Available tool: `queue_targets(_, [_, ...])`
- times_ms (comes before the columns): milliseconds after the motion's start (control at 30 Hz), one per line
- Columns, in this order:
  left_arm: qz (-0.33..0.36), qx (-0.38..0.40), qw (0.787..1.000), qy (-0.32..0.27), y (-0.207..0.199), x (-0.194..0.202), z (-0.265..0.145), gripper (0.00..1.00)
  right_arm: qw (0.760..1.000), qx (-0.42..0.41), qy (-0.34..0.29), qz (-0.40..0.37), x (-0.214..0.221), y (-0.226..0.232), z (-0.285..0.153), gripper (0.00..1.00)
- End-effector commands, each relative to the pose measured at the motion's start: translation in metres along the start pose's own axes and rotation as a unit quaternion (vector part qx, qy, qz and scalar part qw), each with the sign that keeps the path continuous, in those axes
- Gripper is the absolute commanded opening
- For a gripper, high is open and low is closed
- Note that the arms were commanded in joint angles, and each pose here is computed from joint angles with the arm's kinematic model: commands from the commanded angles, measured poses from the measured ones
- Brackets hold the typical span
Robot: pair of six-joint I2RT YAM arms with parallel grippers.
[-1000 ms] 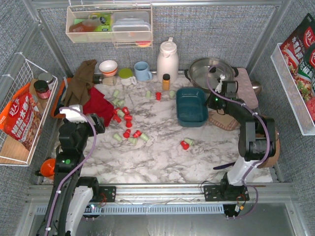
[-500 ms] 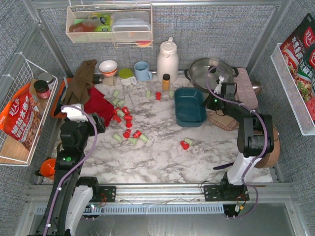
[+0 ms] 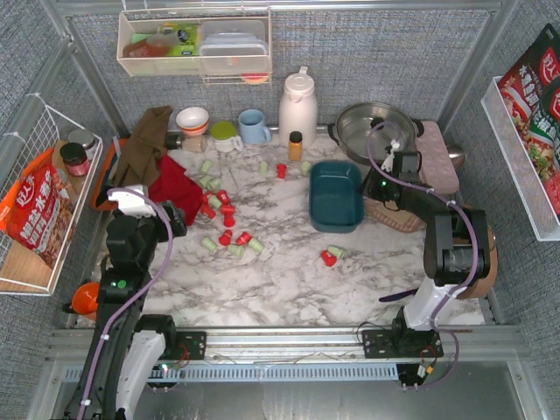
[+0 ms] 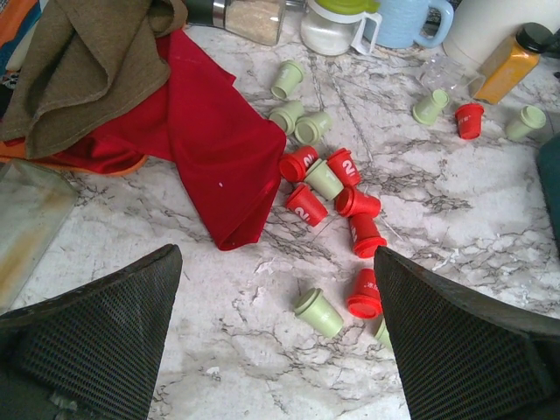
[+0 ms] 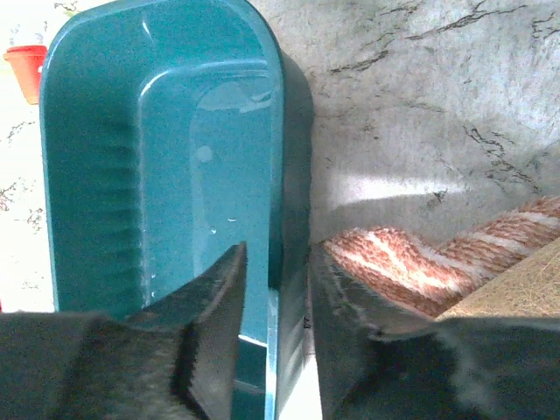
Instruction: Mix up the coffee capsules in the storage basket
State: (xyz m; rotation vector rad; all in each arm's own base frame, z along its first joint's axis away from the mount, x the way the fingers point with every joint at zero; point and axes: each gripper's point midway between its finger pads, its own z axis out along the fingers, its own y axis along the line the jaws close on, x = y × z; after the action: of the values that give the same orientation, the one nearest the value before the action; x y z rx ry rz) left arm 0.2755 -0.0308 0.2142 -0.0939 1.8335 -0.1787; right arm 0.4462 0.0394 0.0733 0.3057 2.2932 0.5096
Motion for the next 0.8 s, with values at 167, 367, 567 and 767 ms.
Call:
queue_targets(167, [-0.005, 0.010, 1.000, -0.020, -0.005, -0.013, 0.001, 0.99, 1.000, 0.008, 0.005, -0.021, -0.005, -0.001, -0.008, 0.53])
queue_targets(367, [-0.025, 0.073, 0.997, -0.020, -0.035, -0.036, 0.011, 0.98, 0.997, 0.043, -0.048, -0.047, -0.029, 0.009, -0.051, 0.58])
queue_targets(567, [0.010, 0.165, 0.985, -0.039, -0.088, -0.061, 0.032, 0.96, 0.990, 0.053, -0.096, -0.086, -0.026, 0.029, -0.097, 0.61])
queue_targets(767, [0.089, 0.292, 0.950, -0.068, -0.156, -0.056, 0.063, 0.96, 0.968, -0.023, -0.148, -0.202, -0.004, 0.070, -0.132, 0.65])
